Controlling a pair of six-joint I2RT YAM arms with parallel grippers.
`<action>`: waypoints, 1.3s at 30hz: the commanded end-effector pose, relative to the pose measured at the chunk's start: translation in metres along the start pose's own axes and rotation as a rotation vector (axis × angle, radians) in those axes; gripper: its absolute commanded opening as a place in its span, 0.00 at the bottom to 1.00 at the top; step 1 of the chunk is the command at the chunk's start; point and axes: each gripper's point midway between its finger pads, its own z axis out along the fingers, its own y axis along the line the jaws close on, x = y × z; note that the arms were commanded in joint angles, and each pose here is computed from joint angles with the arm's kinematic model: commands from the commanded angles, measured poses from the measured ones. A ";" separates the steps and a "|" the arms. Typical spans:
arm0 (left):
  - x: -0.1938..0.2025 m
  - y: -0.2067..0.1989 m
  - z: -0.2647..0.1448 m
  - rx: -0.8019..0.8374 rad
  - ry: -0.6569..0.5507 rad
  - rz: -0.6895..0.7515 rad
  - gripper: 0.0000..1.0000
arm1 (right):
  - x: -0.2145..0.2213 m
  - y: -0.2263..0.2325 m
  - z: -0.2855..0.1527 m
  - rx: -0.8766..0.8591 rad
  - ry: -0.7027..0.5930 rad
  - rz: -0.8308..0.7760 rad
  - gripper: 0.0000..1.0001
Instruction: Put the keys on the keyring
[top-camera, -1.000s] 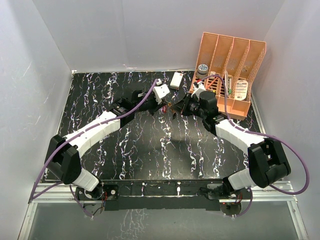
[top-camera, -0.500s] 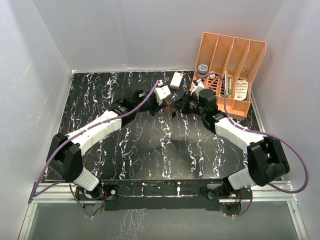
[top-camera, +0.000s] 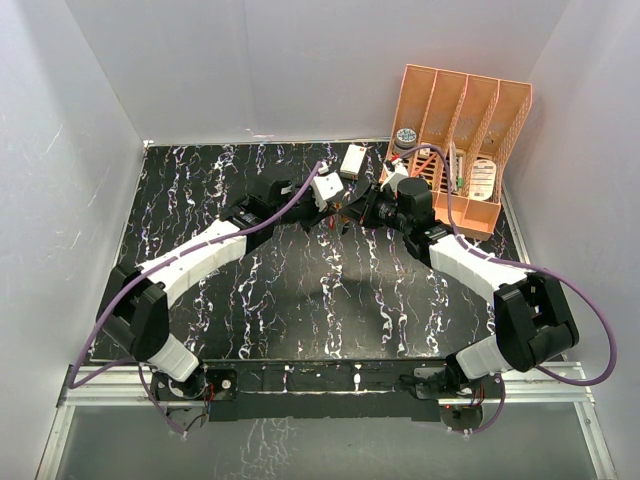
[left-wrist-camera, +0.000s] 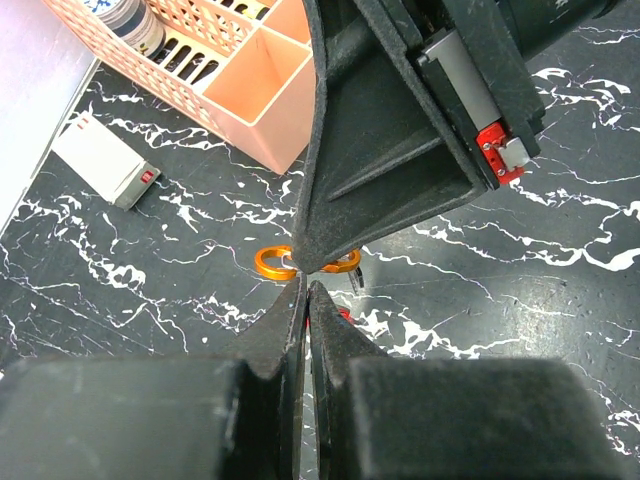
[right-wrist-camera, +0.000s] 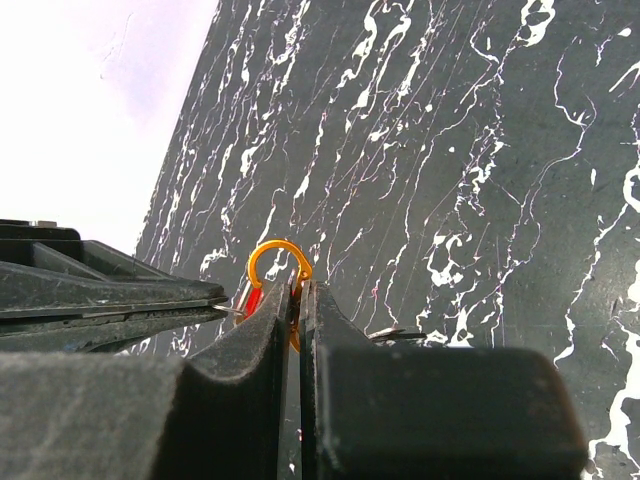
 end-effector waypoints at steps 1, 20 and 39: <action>-0.026 0.010 -0.001 -0.013 -0.070 0.052 0.00 | -0.025 0.018 0.000 -0.048 -0.056 -0.039 0.00; -0.024 0.016 0.006 -0.027 -0.068 0.059 0.00 | -0.023 0.017 0.000 -0.045 -0.050 -0.038 0.00; -0.020 0.024 0.011 -0.055 -0.053 0.069 0.00 | -0.023 0.018 -0.001 -0.046 -0.051 -0.039 0.00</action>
